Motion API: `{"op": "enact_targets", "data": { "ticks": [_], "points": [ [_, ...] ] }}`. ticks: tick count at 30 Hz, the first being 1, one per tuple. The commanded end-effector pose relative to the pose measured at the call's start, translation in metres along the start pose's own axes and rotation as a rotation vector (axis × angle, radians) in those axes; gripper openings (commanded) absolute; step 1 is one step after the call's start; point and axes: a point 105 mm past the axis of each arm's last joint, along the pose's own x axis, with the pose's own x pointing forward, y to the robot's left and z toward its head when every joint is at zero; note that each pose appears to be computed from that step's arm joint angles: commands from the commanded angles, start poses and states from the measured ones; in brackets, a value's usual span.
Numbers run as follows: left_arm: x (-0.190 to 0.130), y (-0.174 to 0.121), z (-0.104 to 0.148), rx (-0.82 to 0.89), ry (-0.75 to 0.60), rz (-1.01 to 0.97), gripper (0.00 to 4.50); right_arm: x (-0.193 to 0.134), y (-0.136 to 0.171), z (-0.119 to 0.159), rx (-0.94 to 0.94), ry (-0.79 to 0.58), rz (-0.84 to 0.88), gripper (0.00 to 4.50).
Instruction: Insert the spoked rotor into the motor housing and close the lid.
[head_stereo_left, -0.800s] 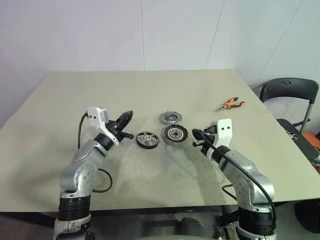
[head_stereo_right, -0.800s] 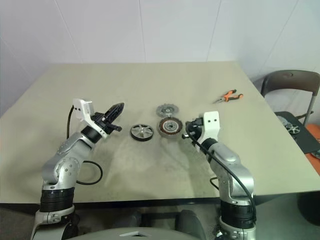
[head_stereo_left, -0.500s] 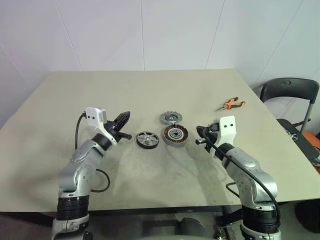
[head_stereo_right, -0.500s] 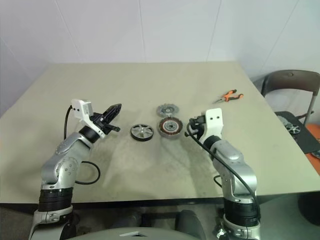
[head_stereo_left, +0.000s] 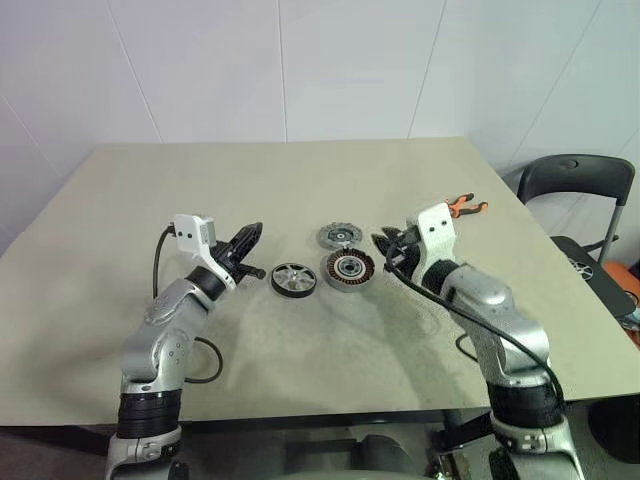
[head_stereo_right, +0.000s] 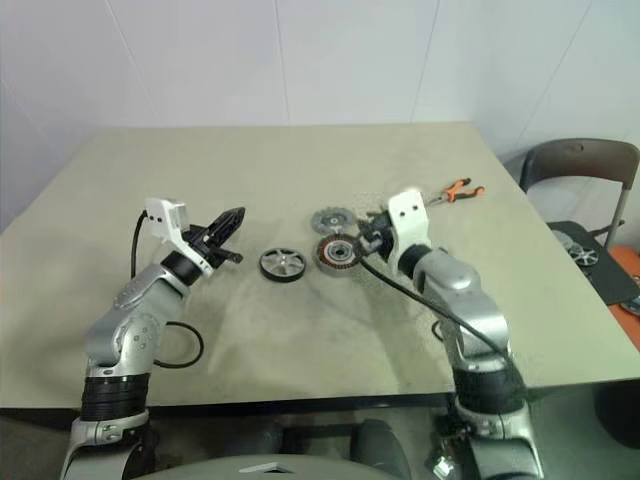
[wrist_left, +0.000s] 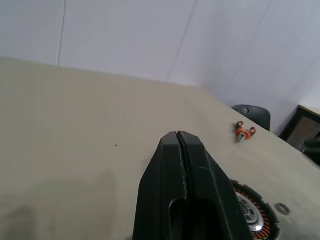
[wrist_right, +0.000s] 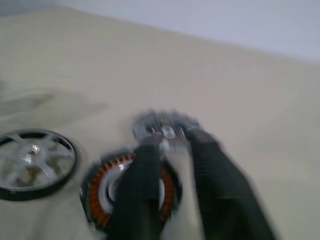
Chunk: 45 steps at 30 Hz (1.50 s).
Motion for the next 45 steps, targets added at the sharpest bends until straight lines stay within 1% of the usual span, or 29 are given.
{"op": "enact_targets", "data": {
  "ticks": [1,2,3,4,5,7,10,12,14,18,21,25,28,33,39,45],
  "points": [
    [0.008,-0.007,0.014,0.039,-0.048,-0.039,0.0,0.015,0.015,0.032,-0.163,-0.076,0.194,2.3],
    [0.009,-0.008,0.013,0.042,-0.048,-0.044,0.0,0.02,0.017,0.036,-0.211,-0.071,0.246,2.72],
    [0.01,-0.009,0.012,0.041,-0.05,-0.043,0.0,0.023,0.017,0.038,-0.254,-0.065,0.276,3.01],
    [0.011,-0.008,0.013,0.037,-0.06,-0.033,0.0,0.031,0.012,0.037,-0.315,-0.034,0.273,3.4],
    [0.011,-0.008,0.013,0.032,-0.068,-0.025,0.0,0.036,0.012,0.032,-0.373,0.018,0.313,3.72],
    [0.01,-0.008,0.012,0.028,-0.075,-0.017,0.0,0.037,0.018,0.027,-0.437,0.081,0.438,4.41],
    [0.005,-0.008,0.007,0.025,-0.072,-0.002,0.0,0.034,0.022,0.03,-0.466,0.122,0.606,4.41],
    [0.002,-0.006,0.005,0.023,-0.074,0.016,0.0,0.031,0.019,0.024,-0.512,0.179,0.682,4.41],
    [-0.001,-0.003,0.005,0.018,-0.085,0.037,0.0,0.022,0.019,0.017,-0.537,0.246,0.793,4.41],
    [-0.004,0.0,0.003,0.014,-0.094,0.064,0.0,0.021,0.009,0.007,-0.566,0.332,0.857,4.41],
    [-0.006,0.0,0.0,0.014,-0.095,0.072,0.0,0.024,0.003,-0.006,-0.594,0.386,0.869,4.41],
    [-0.007,-0.002,-0.002,0.015,-0.096,0.076,0.0,0.03,0.0,-0.026,-0.626,0.42,0.861,4.41],
    [-0.006,-0.003,-0.004,0.017,-0.095,0.079,0.0,0.029,-0.002,-0.043,-0.649,0.456,0.86,4.41],
    [-0.007,-0.001,-0.007,0.019,-0.09,0.081,0.0,0.025,-0.001,-0.064,-0.651,0.485,0.871,4.41],
    [-0.008,0.0,-0.01,0.026,-0.079,0.075,0.0,0.025,0.005,-0.07,-0.653,0.465,0.872,4.41],
    [-0.007,0.001,-0.012,0.029,-0.08,0.072,0.0,0.036,0.012,-0.06,-0.658,0.405,0.847,4.41]
  ]
}}
